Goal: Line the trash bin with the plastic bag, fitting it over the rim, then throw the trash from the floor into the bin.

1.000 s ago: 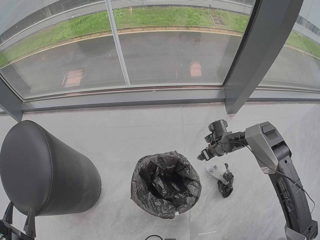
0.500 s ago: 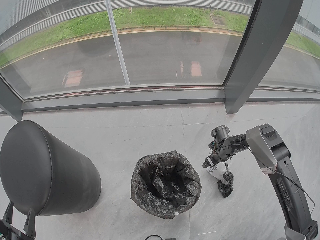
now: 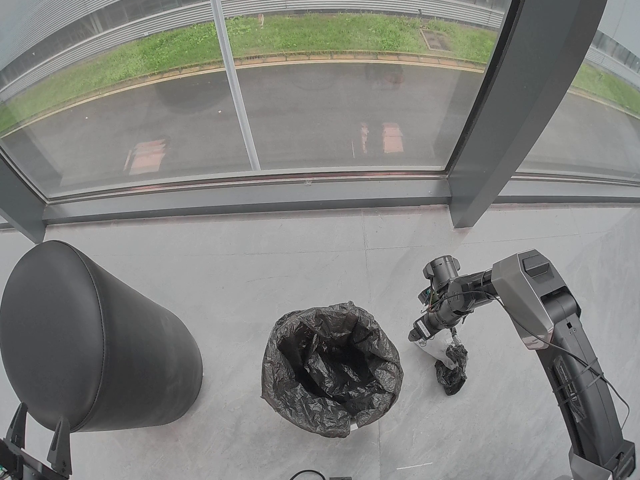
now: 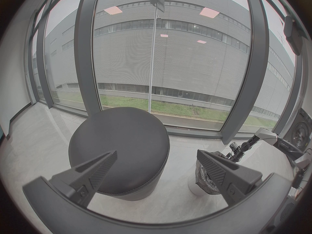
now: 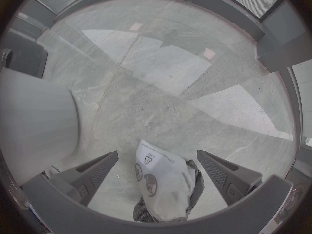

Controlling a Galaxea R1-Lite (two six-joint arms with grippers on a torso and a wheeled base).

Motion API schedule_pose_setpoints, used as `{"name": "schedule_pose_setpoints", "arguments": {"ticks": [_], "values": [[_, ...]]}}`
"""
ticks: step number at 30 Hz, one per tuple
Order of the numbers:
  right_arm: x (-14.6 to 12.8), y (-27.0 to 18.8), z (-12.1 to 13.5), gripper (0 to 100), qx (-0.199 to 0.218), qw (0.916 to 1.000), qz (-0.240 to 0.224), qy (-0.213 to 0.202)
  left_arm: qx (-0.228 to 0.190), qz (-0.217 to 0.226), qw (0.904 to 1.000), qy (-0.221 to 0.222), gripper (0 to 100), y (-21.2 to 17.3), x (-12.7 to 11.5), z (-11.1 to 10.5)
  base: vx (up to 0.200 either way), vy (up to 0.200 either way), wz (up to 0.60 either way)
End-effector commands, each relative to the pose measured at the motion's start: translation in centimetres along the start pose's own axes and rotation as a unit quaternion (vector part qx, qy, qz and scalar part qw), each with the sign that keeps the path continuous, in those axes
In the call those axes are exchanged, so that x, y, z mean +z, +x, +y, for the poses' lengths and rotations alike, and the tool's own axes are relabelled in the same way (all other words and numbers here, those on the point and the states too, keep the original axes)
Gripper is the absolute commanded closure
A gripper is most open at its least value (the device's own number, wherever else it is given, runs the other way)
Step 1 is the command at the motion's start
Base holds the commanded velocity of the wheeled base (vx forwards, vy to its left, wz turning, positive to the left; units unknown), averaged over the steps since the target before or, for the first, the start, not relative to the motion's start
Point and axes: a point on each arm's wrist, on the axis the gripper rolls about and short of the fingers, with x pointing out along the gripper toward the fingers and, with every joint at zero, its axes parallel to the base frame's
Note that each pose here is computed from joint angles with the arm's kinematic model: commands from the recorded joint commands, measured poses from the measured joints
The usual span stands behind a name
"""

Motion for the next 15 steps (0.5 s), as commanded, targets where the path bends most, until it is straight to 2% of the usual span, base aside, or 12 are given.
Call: {"name": "schedule_pose_setpoints", "arguments": {"ticks": [1, 15], "values": [[-0.29, 0.10, -0.27, 0, -0.011, 0.9999, 0.011, -0.005, -0.001, -0.007, 1.0000, -0.001, 0, -0.10, -0.04, 0.02, 0.000, 0.000, 0.00], [-0.90, 0.37, -0.74, 0, -0.014, 0.9994, 0.028, -0.015, -0.001, -0.007, 1.0000, -0.001, 0, -0.10, -0.04, 0.02, 0.000, 0.000, 0.00]]}}
